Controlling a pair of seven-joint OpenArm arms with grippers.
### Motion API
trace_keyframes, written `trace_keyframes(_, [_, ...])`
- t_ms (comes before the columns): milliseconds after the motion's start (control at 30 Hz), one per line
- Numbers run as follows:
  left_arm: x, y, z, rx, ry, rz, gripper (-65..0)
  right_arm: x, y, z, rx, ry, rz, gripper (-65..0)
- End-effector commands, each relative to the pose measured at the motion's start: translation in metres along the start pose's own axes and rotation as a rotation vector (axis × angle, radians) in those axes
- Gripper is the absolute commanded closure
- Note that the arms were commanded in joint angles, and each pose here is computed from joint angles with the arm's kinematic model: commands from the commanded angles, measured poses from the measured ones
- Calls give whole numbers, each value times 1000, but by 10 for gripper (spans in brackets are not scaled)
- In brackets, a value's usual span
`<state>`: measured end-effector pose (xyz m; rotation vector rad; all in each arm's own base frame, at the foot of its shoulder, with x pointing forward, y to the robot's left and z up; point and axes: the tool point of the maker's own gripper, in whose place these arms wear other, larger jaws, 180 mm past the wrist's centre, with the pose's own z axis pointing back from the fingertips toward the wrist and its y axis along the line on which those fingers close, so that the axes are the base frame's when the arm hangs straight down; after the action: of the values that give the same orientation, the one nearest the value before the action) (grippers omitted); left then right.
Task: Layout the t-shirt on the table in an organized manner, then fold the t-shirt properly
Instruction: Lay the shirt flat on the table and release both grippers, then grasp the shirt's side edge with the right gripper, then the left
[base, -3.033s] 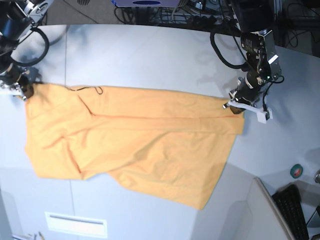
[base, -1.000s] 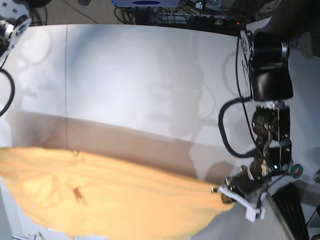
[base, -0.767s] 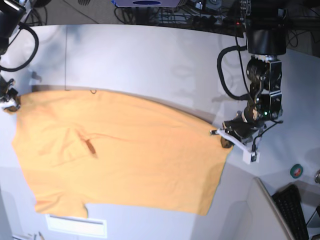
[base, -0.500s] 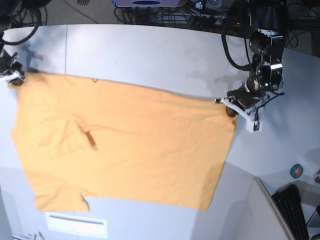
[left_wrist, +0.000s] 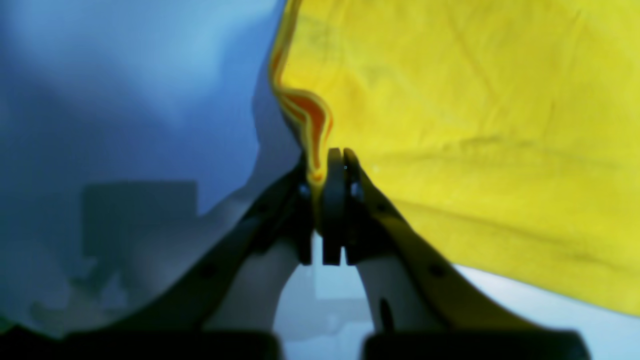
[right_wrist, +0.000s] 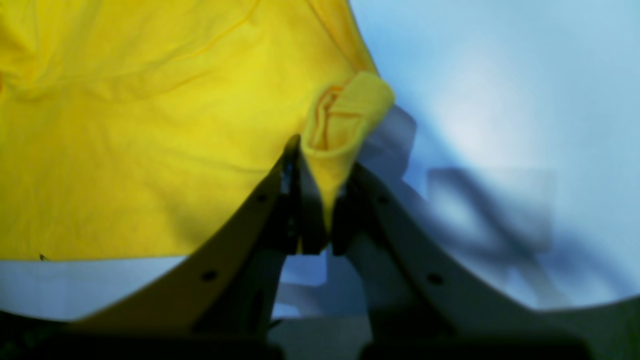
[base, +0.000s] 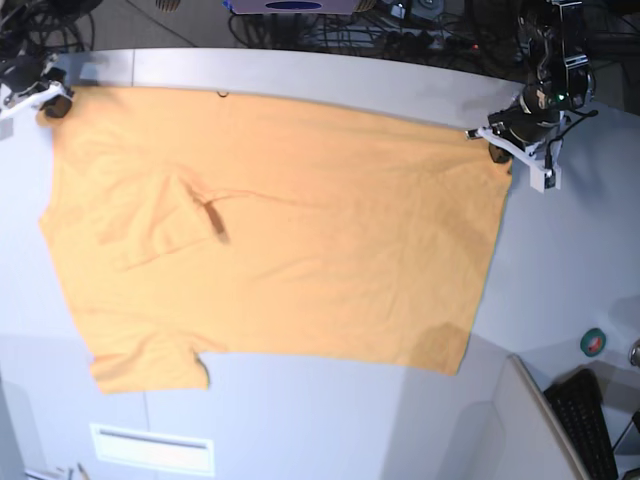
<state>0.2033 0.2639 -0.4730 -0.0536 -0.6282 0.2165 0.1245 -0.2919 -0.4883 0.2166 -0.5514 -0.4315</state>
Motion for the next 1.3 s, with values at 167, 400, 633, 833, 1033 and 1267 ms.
trace_keyframes(167, [0, 33, 17, 68, -31, 33, 0, -4, -7, 16, -18, -10, 25, 0])
trace_keyframes(400, [-15, 45, 24, 95, -6, 46, 0, -25, -6, 18, -20, 22, -1, 0])
trace_keyframes(633, [-11, 44, 23, 93, -15, 48, 0, -28, -2, 16, -13, 25, -11, 0])
trace_keyframes(833, [-9, 44, 24, 94, -18, 45, -299, -18, -14, 26, -47, -16, -28, -249])
trace_keyframes(1033, [26, 38, 37, 87, -114, 15, -555, 23, -16, 52, -87, -141, 23, -294])
trace_keyframes(1267, [99, 71, 75, 190, -333, 51, -553, 101, -13, 52, -81, -267, 122, -300])
